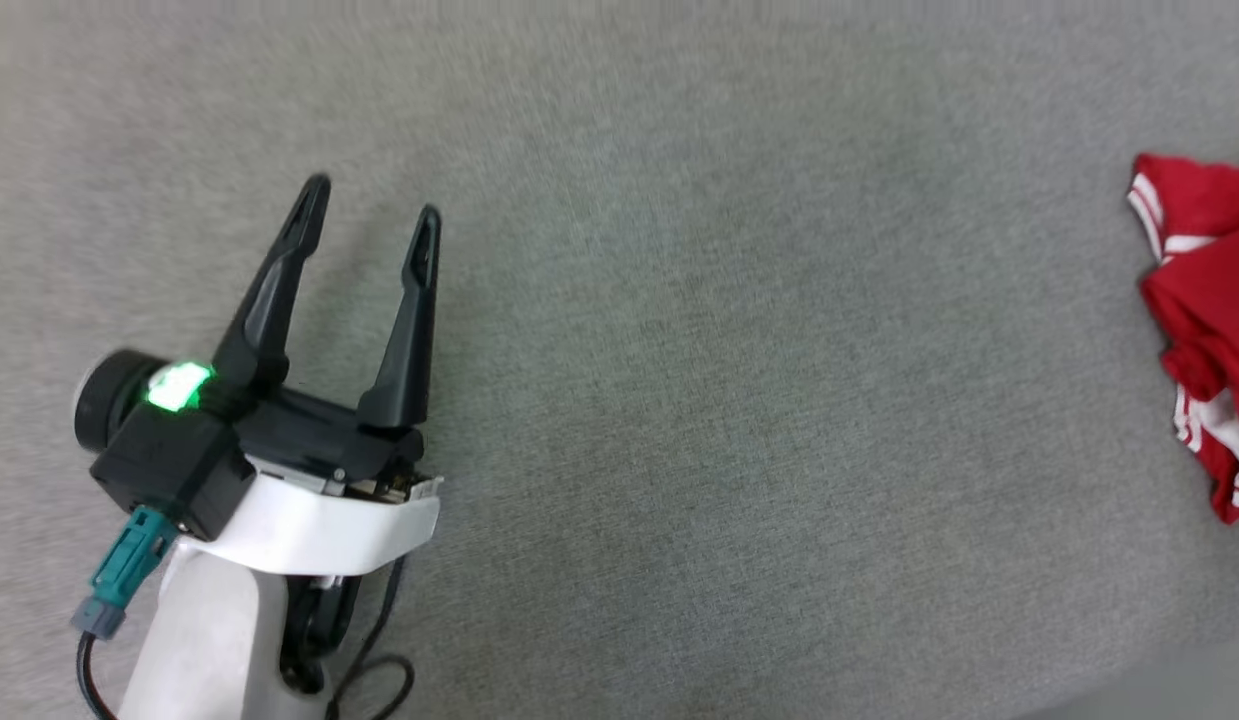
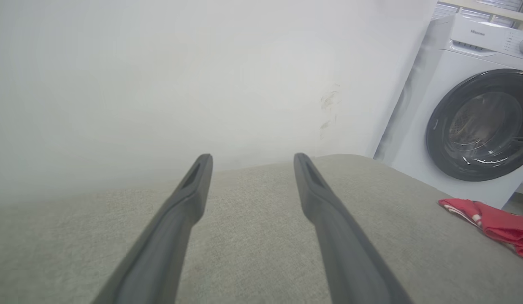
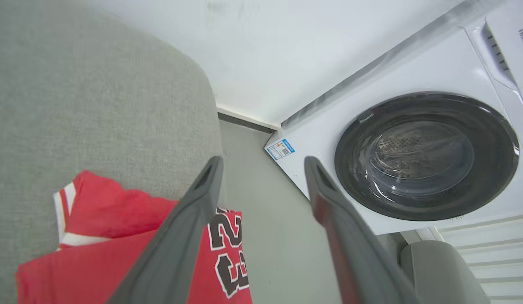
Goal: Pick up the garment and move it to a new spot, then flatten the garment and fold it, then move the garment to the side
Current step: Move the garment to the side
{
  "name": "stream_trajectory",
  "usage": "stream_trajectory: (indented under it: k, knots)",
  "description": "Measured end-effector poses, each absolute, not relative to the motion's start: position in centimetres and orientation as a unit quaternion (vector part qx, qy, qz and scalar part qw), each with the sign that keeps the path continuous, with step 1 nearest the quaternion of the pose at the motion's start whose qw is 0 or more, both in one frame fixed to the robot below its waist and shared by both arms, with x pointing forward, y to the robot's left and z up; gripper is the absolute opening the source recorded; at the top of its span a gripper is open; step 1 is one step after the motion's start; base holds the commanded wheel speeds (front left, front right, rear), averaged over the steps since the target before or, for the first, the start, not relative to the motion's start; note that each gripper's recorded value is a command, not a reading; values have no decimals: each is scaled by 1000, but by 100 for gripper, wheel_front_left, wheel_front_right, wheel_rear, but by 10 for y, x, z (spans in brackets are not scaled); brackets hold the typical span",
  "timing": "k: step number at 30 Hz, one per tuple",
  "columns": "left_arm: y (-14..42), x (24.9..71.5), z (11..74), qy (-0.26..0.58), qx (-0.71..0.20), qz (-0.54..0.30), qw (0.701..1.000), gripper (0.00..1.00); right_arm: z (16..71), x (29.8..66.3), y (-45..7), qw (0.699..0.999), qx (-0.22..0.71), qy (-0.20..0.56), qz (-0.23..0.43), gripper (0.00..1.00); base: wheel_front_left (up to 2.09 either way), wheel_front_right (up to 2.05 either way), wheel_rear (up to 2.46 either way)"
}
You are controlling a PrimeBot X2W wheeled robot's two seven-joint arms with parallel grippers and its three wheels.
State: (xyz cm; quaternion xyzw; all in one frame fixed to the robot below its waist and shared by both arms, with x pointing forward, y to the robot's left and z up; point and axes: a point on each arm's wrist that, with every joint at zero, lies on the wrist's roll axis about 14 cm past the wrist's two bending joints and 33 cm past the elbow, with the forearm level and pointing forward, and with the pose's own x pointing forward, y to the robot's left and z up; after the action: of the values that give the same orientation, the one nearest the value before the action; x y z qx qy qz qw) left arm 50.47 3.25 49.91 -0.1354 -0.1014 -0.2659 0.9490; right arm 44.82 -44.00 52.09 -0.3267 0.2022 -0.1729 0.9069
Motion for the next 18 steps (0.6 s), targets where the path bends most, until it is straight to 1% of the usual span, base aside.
stream_trajectory:
  k: [5,7,10,13,18]
  knots:
    - [62,492,525,-119,-117,-218,962,100,555,450,-388,945,-283,99,-133,100,0,0,0]
    - [77,485,531,-121,-114,-194,967,100,562,447,-363,961,-243,63,-115,100,0,0,0]
    - [96,471,536,-118,-106,-163,974,100,571,441,-332,977,-189,16,-95,100,0,0,0]
    - [113,459,542,-121,-92,-140,978,100,579,434,-304,986,-148,-23,-77,100,0,0,0]
    - [135,437,547,-118,-83,-107,984,100,571,421,-266,994,-80,-46,-51,100,0,0,0]
